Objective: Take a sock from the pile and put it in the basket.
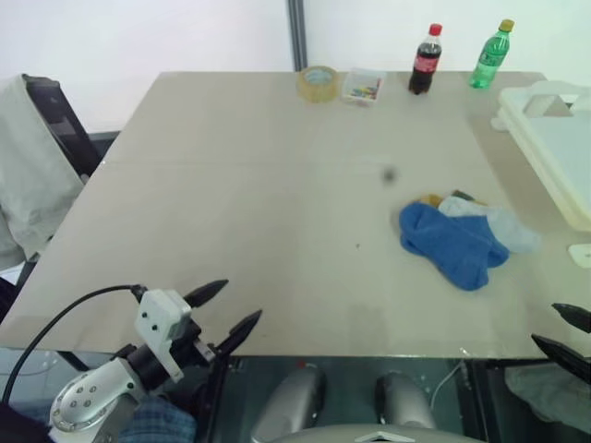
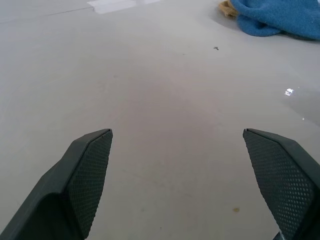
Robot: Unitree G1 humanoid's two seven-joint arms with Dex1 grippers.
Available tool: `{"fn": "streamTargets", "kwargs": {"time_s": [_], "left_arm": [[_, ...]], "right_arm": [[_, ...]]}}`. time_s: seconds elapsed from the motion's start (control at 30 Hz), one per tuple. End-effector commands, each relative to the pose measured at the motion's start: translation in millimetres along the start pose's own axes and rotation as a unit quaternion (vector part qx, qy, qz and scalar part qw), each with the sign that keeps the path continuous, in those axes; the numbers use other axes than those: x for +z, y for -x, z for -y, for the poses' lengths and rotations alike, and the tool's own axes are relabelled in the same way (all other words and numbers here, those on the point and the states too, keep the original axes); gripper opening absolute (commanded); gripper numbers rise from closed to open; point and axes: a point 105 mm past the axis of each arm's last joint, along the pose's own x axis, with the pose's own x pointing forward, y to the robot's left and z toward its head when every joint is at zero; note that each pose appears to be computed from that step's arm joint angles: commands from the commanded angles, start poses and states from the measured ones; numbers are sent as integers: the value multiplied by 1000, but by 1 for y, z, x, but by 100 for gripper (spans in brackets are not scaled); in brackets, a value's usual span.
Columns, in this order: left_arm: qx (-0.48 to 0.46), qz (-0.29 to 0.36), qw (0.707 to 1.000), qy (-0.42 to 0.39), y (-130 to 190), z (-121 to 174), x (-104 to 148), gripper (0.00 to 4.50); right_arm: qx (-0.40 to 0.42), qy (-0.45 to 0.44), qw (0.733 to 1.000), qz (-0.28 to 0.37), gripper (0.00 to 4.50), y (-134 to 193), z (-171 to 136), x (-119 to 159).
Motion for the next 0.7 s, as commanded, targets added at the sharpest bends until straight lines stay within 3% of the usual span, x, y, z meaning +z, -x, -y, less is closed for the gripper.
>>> {"fn": "streamTargets", "kwargs": {"time_s": [0.03, 0.7], "left_arm": [[0, 0, 1000, -26, -3, -4, 4, 450], [-10, -6, 999, -46, -15, -19, 3, 450]], "right_arm": [[-11, 20, 1000, 11, 437, 3, 0, 7], [-27, 27, 999, 14, 437, -4, 0, 1]]}}
